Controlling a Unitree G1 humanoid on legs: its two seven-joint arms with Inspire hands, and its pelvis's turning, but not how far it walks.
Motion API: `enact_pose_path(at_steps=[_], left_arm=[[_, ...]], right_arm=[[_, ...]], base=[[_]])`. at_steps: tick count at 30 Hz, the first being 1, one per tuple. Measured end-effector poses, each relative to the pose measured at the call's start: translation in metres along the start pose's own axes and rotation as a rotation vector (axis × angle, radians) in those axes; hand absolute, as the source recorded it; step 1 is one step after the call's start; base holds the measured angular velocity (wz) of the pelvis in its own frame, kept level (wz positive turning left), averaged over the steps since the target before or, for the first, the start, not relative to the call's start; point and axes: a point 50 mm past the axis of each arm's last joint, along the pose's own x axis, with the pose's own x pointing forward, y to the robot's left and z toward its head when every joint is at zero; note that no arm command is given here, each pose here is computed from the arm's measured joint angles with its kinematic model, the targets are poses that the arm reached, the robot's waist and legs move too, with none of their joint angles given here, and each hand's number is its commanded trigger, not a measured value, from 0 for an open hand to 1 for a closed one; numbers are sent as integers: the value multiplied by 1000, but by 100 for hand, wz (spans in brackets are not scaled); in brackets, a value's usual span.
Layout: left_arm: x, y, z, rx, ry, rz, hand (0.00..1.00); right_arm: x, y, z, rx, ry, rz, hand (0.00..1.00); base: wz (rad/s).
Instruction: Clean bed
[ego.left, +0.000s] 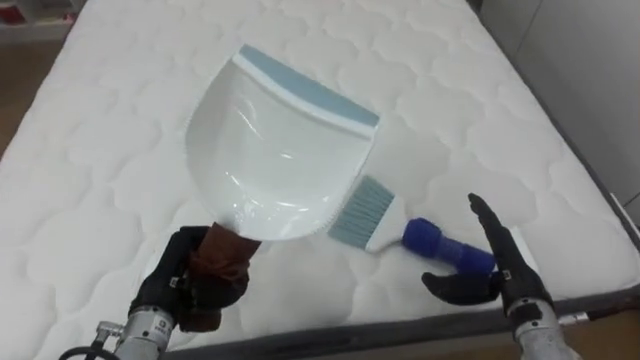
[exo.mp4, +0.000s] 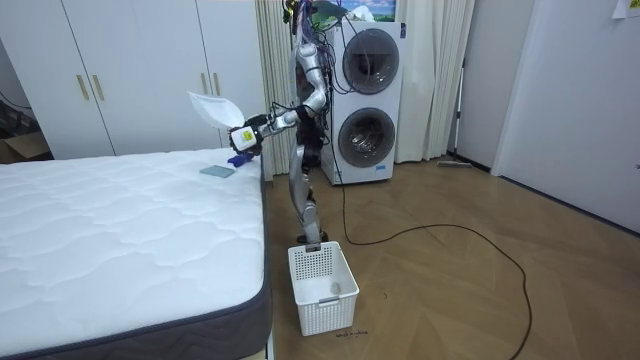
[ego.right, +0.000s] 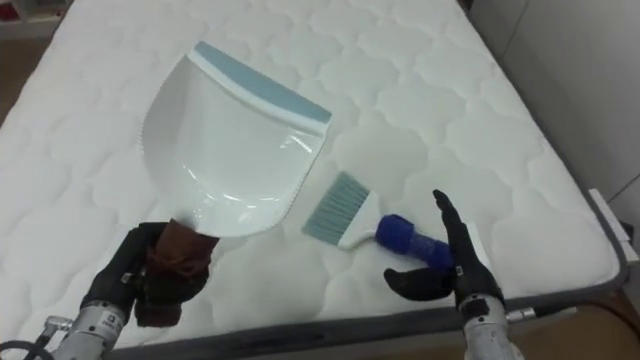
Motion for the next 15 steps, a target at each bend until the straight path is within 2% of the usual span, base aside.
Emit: enact_pose_path(at_steps=[3, 7, 13, 15], left_arm=[[0, 0, -2, -8, 4, 1, 0], [-3, -1, -20, -3, 82, -3, 0], [-10, 0, -47, -18, 201, 6, 0], [-19, 2, -63, -46, 278, 60, 0]], right_arm=[[-1, 1, -2, -7, 12, 6, 0], [-2, 4, -8, -59, 34, 22, 0], [-14, 8, -44, -103, 197, 55, 0], [-20, 9, -55, -129, 247, 69, 0]], base=[[-13], [-1], [18], [0]])
